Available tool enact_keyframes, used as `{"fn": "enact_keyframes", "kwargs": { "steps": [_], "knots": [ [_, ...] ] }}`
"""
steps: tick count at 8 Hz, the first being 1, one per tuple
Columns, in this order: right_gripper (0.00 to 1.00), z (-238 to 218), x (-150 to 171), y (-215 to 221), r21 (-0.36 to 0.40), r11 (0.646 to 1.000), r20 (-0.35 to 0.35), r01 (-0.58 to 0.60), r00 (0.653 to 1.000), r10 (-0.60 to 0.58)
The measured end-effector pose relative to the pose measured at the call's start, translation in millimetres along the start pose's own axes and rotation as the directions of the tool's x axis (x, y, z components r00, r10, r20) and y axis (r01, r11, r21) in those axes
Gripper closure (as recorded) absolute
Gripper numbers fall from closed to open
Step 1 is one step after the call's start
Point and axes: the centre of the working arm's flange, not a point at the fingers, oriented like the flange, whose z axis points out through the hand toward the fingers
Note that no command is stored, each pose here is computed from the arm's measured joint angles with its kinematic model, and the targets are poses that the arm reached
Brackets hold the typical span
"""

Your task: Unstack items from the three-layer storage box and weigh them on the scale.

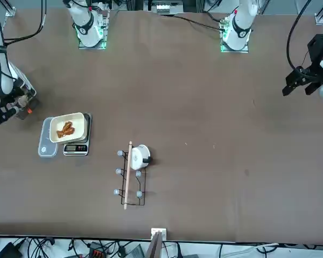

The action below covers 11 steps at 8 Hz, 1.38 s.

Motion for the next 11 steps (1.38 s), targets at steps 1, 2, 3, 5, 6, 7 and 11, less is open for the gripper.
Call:
{"fn": "enact_keyframes", "kwargs": {
  "steps": [1,2,3,5,6,7,11],
  "knots": [
    [0.33,2.2,0.3,-0.2,0.000,1.000,-0.002,-0.010,1.000,0.010],
    [0.33,5.0,3.4,-1.7,-0.007,1.000,-0.012,-0.023,1.000,0.023],
    [0.33,10.3,7.4,-4.1,-0.012,0.999,-0.021,-0.044,0.999,0.044],
    [0.33,19.9,13.7,-6.4,-0.017,0.998,-0.035,-0.062,0.997,0.062],
    [0.33,22.4,14.8,-5.9,-0.018,0.998,-0.038,-0.064,0.997,0.064],
    [0.33,25.8,14.4,-4.4,-0.017,0.998,-0.036,-0.065,0.997,0.064],
    [0.33,39.9,11.7,2.6,-0.033,0.996,-0.024,-0.089,0.996,0.088]
  ]
}}
